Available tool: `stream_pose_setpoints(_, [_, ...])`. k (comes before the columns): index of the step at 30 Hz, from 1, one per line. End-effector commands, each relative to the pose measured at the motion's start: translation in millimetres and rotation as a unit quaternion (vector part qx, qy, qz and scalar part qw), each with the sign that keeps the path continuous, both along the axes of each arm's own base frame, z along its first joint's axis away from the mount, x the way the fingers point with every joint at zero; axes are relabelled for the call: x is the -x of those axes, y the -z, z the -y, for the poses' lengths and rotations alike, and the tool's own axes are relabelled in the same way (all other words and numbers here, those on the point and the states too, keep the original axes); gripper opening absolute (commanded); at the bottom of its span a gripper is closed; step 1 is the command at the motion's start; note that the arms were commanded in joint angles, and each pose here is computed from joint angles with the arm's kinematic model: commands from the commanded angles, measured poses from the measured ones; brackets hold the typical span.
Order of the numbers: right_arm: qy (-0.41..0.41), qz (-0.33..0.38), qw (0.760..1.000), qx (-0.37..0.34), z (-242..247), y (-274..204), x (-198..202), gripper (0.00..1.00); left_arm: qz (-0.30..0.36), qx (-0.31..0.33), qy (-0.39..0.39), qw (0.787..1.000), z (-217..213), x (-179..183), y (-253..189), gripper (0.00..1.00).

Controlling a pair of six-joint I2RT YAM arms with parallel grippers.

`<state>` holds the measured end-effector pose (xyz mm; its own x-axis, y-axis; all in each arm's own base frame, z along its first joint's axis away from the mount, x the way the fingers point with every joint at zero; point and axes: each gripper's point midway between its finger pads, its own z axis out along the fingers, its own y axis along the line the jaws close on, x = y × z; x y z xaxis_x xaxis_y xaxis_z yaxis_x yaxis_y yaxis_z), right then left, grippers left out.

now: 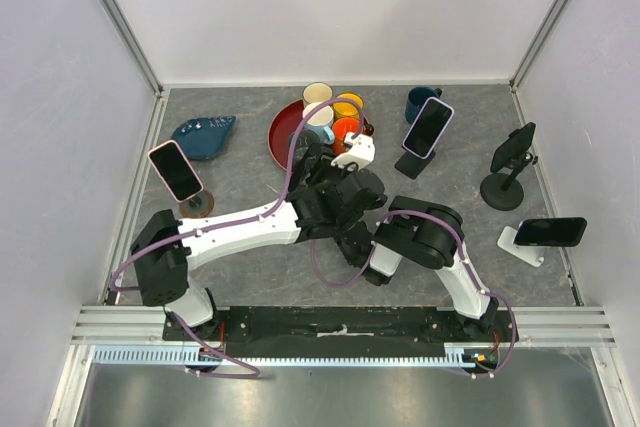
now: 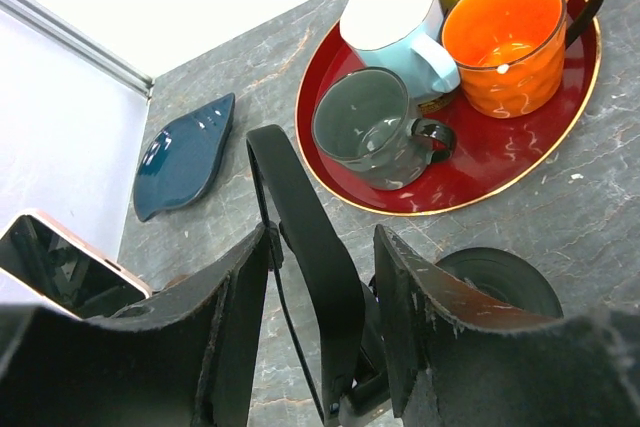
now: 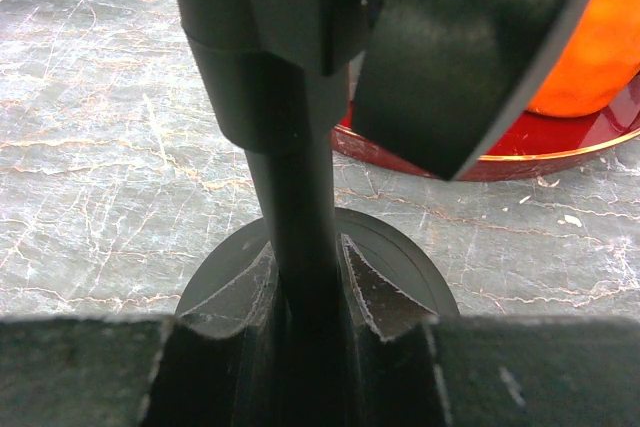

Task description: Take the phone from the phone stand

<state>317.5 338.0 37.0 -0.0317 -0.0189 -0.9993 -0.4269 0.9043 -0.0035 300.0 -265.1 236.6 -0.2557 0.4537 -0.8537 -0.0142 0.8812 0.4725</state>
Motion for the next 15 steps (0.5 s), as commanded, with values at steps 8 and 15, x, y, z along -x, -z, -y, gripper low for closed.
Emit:
stream_pose_setpoints(8, [0.059, 0.019, 0.996, -0.06, 32.3, 0.7, -4.3, 0.0, 0.011, -0.012, -0.034, 0.999, -10.8, -9.3, -1.2, 0.5])
stream_pose_setpoints(15, [0.044, 0.006, 0.996, -0.074, 29.3, 6.9, -4.7, 0.0, 0.009, 0.024, -0.024, 0.999, -17.2, -4.0, -17.6, 0.03])
